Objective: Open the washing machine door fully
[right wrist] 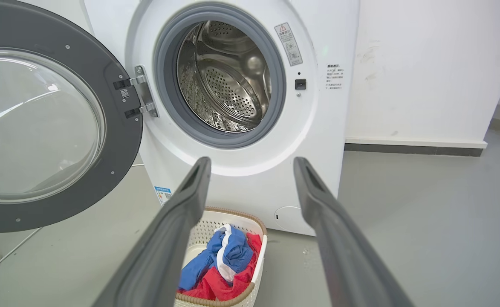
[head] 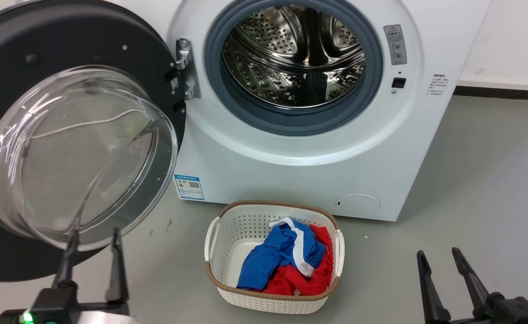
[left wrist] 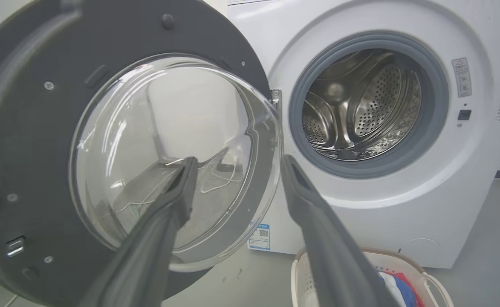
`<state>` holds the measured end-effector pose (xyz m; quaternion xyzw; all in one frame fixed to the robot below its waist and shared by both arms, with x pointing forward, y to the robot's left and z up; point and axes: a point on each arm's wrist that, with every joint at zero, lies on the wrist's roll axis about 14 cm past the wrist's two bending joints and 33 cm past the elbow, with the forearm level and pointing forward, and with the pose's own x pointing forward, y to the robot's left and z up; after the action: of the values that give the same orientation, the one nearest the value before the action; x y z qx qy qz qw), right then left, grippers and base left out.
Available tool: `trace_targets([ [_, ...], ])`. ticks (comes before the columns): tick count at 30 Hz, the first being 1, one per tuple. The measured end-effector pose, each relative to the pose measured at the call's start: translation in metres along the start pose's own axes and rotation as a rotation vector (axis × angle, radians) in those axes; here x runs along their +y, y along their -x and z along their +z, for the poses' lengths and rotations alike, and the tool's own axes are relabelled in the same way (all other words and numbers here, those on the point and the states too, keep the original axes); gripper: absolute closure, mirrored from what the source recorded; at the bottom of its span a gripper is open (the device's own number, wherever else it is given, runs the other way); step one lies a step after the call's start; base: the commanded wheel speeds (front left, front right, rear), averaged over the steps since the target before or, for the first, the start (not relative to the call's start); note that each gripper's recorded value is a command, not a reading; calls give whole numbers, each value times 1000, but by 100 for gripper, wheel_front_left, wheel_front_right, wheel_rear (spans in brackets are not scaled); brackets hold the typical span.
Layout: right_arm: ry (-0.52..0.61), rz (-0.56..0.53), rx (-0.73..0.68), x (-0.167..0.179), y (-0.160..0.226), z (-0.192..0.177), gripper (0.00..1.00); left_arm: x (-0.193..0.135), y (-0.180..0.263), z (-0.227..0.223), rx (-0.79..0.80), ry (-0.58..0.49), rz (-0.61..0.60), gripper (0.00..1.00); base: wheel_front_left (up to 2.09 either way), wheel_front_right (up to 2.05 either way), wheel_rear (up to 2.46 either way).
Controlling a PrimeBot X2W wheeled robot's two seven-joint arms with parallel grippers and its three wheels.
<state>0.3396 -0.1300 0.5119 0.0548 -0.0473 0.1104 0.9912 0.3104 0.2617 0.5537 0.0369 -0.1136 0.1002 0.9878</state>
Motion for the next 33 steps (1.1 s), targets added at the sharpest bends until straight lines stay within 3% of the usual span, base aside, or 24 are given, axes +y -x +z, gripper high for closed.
trace_targets([
  [18, 36, -117, -102, -33, 21, 35, 0, -90, 3, -1, 11, 117, -245, 0, 0, 0, 0],
  [33, 37, -157, -91, -42, 36, 33, 0, -91, 8, -25, 93, 130, -199, 0, 0, 0, 0],
])
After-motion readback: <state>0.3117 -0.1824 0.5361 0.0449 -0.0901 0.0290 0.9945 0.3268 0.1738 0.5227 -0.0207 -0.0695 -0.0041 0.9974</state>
